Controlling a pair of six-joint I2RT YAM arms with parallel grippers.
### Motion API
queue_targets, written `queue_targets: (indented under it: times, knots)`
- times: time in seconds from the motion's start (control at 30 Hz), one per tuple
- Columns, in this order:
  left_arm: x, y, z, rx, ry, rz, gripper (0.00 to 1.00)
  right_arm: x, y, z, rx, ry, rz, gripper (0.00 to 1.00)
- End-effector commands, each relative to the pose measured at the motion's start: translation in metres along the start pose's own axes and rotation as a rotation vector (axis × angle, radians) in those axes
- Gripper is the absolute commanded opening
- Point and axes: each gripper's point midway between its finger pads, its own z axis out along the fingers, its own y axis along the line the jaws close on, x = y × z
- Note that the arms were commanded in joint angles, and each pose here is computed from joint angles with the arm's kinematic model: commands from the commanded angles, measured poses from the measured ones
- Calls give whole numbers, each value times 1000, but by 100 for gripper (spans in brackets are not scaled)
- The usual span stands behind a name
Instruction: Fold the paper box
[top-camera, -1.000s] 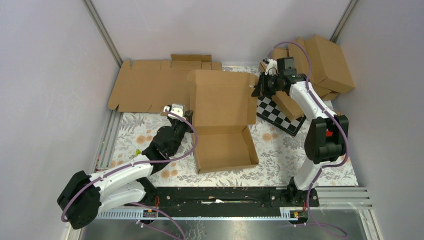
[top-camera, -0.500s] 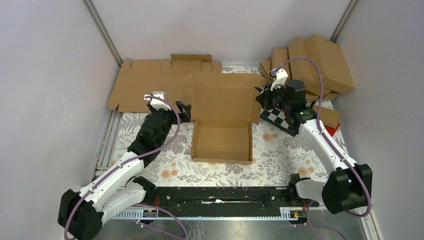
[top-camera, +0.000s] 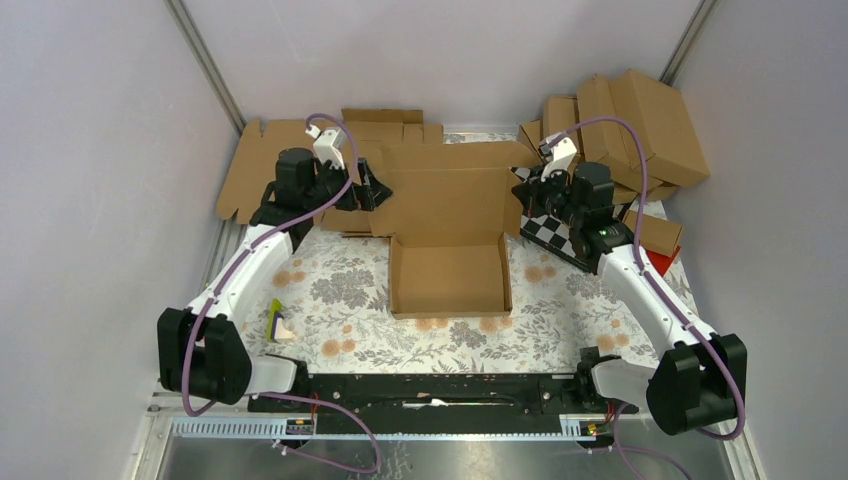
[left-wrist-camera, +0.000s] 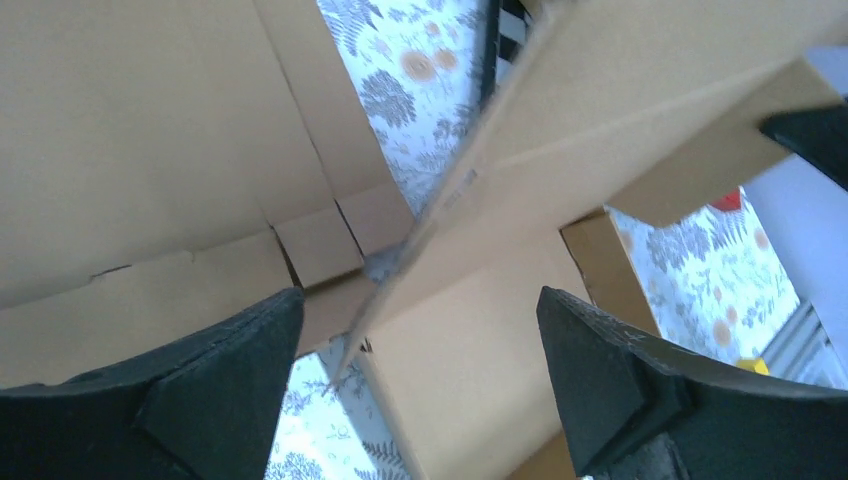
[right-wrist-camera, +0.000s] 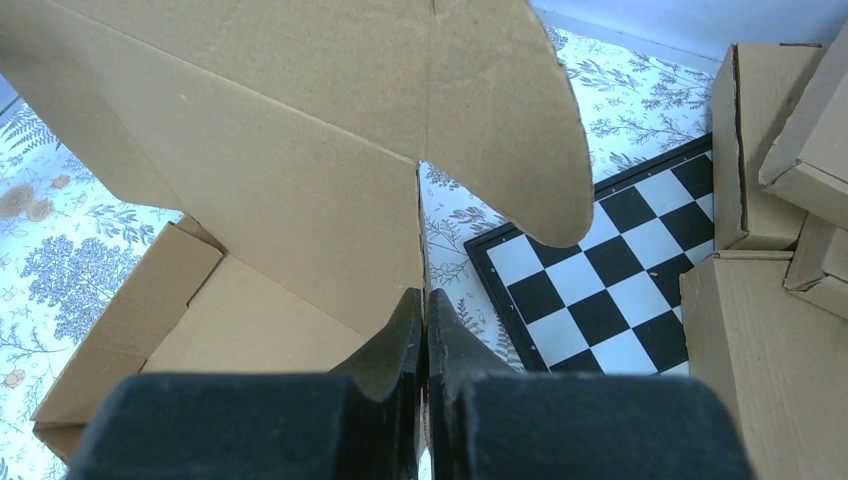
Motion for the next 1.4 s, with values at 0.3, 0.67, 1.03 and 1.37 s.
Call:
queue_targets:
  times: [0.3, 0.67, 1.03, 1.37]
  knots:
    - [-13, -34, -3, 105, -16, 138, 15, -38, -1, -1, 33, -84, -16, 0]
    - [-43, -70, -8, -1, -284, 211, 0, -50, -15, -9, 382, -86, 228, 0]
    - [14, -121, -23, 2, -510, 172, 0, -10, 34, -23, 315, -227, 268, 0]
    - [82, -135, -26, -4, -452, 170, 0, 54, 37, -53, 277, -189, 291, 0]
